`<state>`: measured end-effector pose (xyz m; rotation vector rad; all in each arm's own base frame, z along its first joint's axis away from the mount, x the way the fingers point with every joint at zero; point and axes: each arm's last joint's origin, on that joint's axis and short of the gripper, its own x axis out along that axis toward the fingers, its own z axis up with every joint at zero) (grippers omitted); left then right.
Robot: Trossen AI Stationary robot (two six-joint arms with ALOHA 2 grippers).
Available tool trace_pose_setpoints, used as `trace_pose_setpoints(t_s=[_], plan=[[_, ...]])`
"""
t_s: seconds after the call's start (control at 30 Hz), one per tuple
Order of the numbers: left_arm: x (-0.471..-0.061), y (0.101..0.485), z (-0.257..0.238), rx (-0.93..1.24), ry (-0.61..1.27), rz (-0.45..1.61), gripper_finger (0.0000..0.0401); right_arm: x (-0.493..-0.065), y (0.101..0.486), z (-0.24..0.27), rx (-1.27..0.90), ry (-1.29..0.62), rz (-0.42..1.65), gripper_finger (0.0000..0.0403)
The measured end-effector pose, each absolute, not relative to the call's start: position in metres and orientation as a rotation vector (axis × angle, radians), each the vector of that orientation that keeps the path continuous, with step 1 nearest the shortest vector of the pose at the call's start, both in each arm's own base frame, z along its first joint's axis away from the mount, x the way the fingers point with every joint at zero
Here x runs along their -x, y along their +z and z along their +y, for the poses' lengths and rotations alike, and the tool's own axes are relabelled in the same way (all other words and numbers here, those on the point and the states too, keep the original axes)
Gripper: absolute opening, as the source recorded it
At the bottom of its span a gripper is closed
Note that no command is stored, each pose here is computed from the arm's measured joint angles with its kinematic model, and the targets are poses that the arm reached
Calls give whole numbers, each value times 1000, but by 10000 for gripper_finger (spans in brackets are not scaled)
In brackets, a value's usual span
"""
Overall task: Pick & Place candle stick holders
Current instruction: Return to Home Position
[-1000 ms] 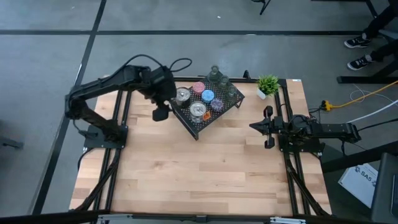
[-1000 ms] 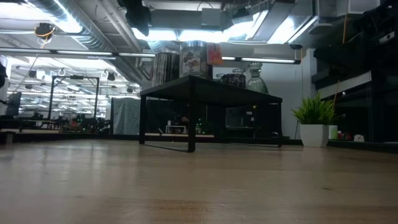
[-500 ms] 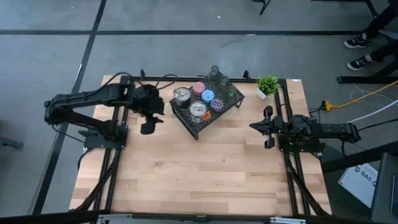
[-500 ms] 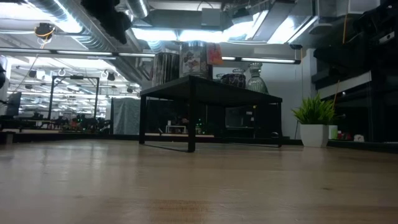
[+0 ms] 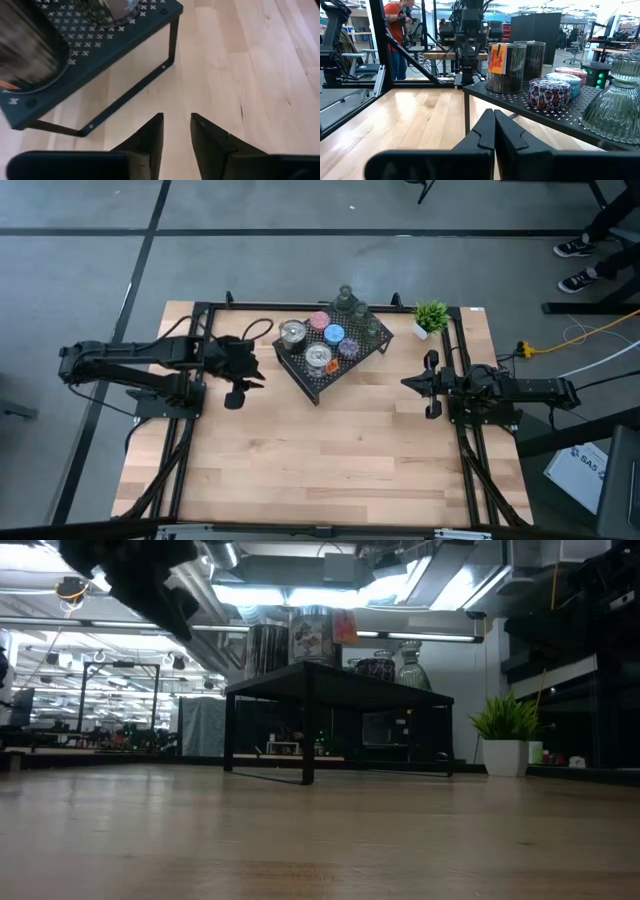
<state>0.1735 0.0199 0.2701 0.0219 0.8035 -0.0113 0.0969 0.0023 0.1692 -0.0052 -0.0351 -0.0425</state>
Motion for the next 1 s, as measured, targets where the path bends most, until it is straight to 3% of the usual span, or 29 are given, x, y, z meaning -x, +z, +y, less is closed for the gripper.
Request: trace_pose_setpoints(t_s=[0.33, 0.53, 0.73, 1.0], plan=[[-174, 241, 17, -36, -93, 781, 38, -97, 169, 2, 5, -42, -36, 0], [-172, 225, 17, -46, -73, 645, 4, -97, 169, 2, 5, -43, -35, 0], [-165, 207, 17, -27, -36, 464, 2, -97, 169, 2, 5, -43, -35, 0], [-150, 182, 19, -5, 135, 415, 1, -97, 169, 2, 5, -43, -35, 0]])
